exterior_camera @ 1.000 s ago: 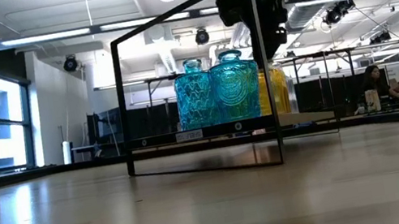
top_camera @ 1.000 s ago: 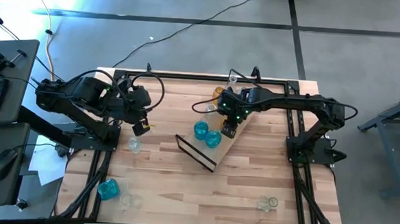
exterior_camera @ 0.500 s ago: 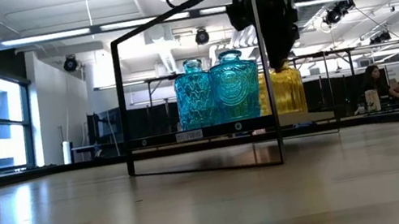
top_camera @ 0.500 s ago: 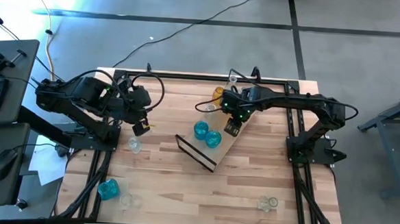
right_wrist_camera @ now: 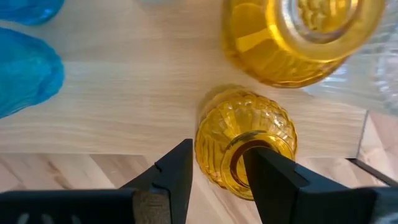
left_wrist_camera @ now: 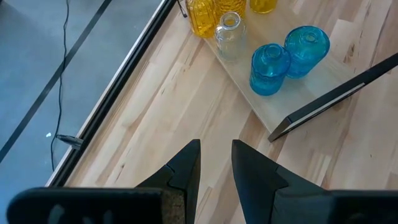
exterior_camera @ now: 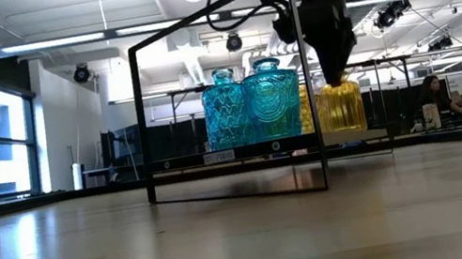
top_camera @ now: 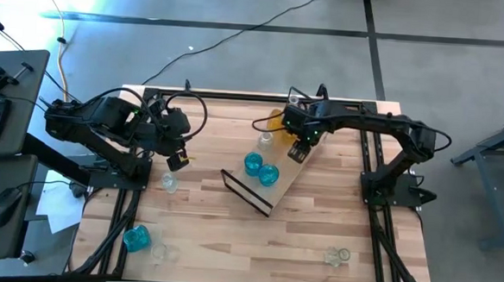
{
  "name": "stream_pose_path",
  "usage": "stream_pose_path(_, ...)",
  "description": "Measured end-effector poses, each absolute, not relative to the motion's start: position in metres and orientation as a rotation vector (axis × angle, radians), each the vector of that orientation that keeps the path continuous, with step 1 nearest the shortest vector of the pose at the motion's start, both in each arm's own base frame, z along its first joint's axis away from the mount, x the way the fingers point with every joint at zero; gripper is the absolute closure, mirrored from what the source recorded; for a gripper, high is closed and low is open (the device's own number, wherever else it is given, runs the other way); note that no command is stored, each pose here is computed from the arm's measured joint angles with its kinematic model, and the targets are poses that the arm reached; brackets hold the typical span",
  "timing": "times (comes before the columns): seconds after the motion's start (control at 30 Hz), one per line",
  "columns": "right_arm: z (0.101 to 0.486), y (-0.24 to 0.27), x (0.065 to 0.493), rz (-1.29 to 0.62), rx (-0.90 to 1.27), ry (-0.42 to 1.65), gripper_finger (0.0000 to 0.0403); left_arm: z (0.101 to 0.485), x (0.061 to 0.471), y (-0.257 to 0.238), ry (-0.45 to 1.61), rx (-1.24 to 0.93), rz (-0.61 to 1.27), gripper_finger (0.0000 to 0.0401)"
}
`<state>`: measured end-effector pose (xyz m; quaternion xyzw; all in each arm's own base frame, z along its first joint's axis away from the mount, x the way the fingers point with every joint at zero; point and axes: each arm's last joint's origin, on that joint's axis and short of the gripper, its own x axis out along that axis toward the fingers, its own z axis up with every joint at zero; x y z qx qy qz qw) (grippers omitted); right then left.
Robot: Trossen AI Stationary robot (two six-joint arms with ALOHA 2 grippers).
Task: Sort vases onto shelf
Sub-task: Put the yellow vase on the shelf and align with the other yellow vase
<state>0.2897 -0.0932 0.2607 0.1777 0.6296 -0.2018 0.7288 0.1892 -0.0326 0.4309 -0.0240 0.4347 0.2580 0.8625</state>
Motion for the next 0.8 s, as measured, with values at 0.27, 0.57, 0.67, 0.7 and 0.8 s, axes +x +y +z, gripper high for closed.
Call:
stream_pose_path(0.27,0.261,-0.104,0.286,-0.468,0.399,1.385,0.0263,0.431,0.189,-0.033,0.912,-0.052,0.541,0.032)
stream_pose_path(0.57,0.261,-0.105,0.286,-0.465,0.395,1.386,0.0263,0.431,0.189,-0.033,0.909,-0.06,0.545,0.032)
stream_pose_path(0.67,0.263,-0.104,0.284,-0.483,0.41,1.373,0.0263,0.431,0.189,-0.033,0.909,-0.06,0.545,0.032)
stream_pose_path(0.7,0.265,-0.104,0.282,-0.489,0.41,1.367,0.0263,0.431,0.189,-0.033,0.909,-0.06,0.545,0.032)
stream_pose_path(0.8,0.274,-0.103,0.277,-0.504,0.403,1.334,0.0263,0.431,0.189,-0.033,0.909,-0.06,0.545,0.032)
